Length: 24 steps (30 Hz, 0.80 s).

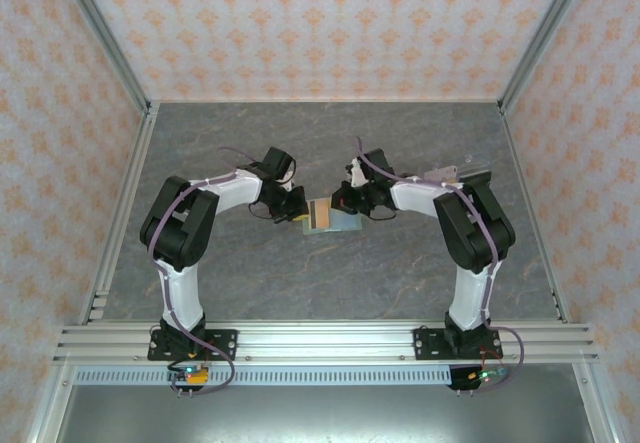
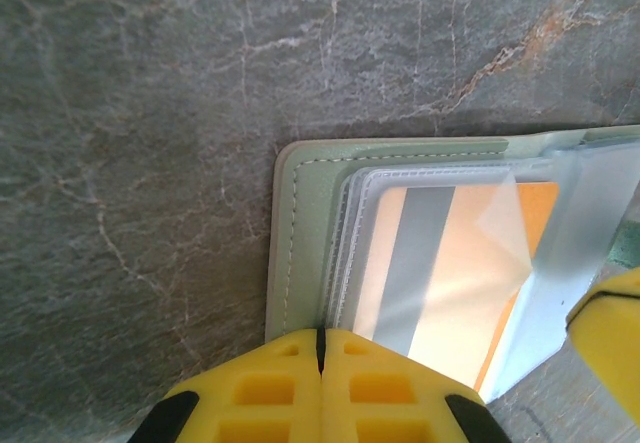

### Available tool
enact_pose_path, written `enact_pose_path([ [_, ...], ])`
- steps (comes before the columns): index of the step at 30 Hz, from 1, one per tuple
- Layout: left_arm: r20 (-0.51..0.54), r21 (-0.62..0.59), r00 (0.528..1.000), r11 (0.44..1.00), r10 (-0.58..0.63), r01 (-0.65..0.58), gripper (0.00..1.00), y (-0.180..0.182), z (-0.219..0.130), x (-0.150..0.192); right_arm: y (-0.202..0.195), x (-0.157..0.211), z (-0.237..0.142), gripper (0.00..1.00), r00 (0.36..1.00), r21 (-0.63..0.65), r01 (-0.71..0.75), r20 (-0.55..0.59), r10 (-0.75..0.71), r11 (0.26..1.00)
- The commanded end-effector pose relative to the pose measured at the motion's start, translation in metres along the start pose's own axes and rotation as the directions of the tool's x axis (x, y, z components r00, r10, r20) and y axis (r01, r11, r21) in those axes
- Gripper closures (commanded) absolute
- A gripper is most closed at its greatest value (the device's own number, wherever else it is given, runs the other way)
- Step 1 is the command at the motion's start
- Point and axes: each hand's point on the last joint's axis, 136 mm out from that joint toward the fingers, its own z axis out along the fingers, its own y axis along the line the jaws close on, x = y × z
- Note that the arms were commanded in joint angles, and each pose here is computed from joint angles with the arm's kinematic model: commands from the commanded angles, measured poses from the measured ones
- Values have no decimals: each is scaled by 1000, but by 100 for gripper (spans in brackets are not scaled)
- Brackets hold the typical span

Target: Take the credit cards out of the card holder

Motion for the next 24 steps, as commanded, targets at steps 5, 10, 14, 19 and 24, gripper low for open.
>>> enact_pose_path([
  [5, -13, -67, 1000, 998, -4, 3, 100, 22, 7, 2, 5, -16, 0, 99, 999, -12, -14, 45, 14, 1000],
  [10, -19, -76, 1000, 997, -5, 4, 100, 24, 9, 3, 5, -25, 8, 81, 999, -6, -19, 37, 20, 1000],
  [14, -22, -79, 1000, 997, -7, 5, 100, 26, 10, 4, 5, -28, 14, 80, 999, -7, -21, 27, 21, 1000],
  [19, -24, -81, 1000, 997, -7, 5, 100, 27, 11, 4, 5, -31, 20, 79, 1000, -1, -11, 14, 11, 1000],
  [24, -25, -80, 1000, 997, -8, 6, 100, 27, 11, 4, 3, -30, 24, 80, 1000, -6, -13, -3, 13, 1000],
])
